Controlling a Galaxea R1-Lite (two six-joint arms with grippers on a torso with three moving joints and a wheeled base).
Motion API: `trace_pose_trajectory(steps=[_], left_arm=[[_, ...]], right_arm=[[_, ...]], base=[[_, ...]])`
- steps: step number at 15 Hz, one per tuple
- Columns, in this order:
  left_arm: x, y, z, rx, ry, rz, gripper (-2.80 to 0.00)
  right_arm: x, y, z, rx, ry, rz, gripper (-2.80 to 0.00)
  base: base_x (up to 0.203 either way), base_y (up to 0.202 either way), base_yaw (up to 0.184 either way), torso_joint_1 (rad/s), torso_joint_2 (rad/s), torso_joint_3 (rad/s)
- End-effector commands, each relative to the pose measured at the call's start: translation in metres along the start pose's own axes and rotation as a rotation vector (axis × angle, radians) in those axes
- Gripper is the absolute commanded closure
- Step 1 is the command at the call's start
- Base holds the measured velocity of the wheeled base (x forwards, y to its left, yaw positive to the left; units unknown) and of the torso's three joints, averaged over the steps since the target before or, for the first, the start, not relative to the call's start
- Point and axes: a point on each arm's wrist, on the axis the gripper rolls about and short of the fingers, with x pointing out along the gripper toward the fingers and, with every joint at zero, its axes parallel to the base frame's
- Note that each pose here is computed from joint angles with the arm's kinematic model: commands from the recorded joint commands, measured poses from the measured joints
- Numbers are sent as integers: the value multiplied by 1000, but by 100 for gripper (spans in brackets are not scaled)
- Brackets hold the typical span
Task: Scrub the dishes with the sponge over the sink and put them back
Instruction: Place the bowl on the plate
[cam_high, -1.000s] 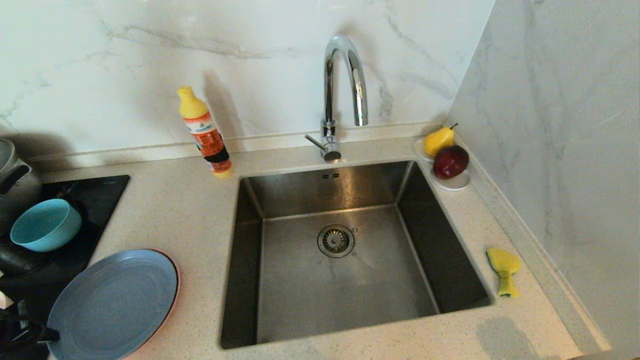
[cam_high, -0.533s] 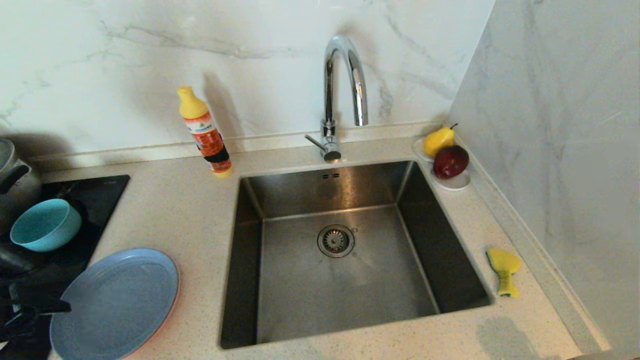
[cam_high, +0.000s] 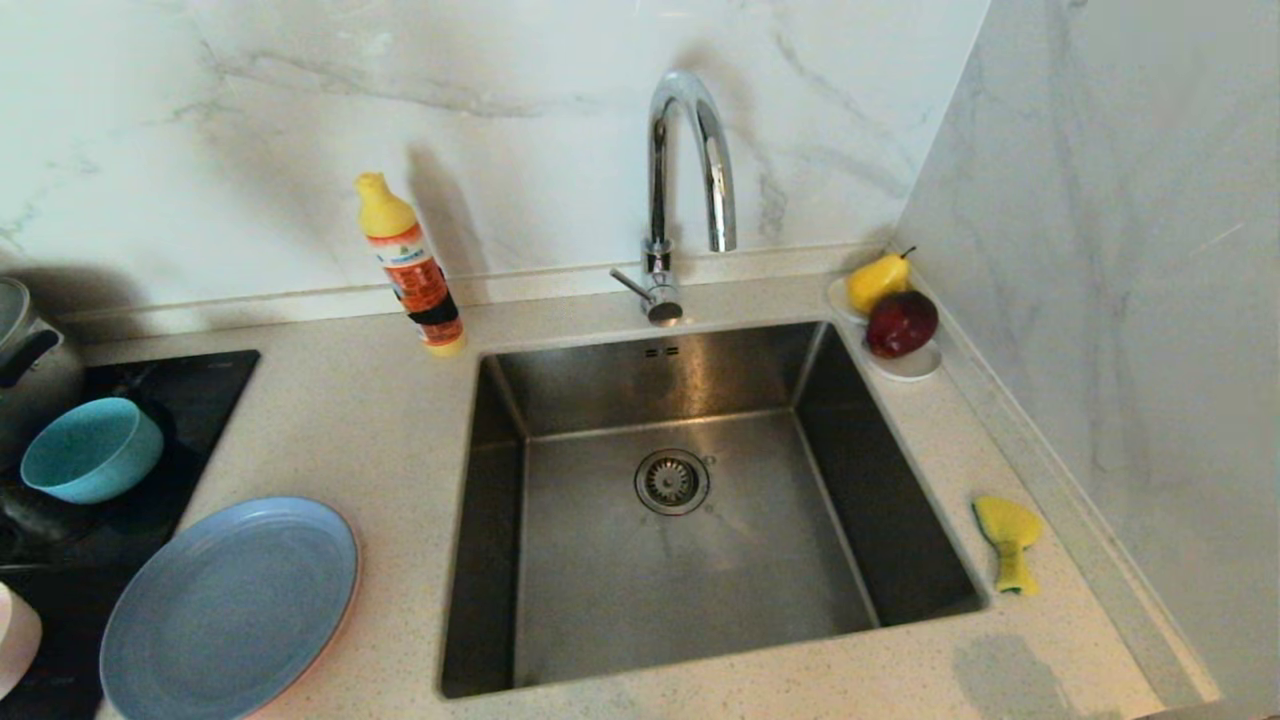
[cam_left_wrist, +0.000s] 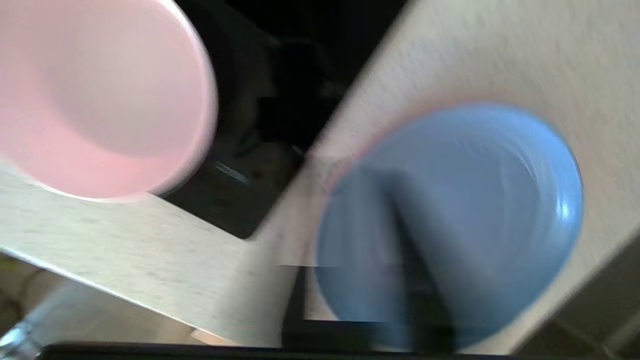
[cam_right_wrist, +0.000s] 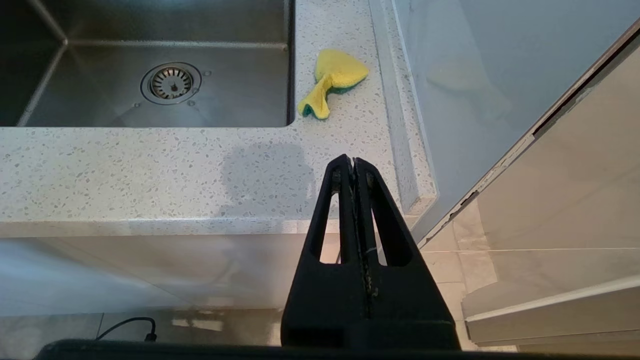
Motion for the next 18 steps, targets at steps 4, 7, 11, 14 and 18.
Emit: trace_pose_trajectory(steps=[4,7,11,14,18], left_arm=[[9,6,7,-27,28,139,0],[15,13,5,-50,58,157,0],[42,26,12,-132,112,197,-280],[47,33,17,-161,110,210,-280],[54,42,21,-180,116,218,-280]], right_arm=[[0,0,0,1,0,1,0],[0,0,0,1,0,1,0],[0,0,0,0,0,1,0],[0,0,0,-1,0,1,0],[0,0,0,-1,0,1,0]], base=[[0,0,0,0,0,0],[0,0,0,0,0,0],[0,0,0,0,0,0],[0,0,0,0,0,0],[0,0,0,0,0,0]])
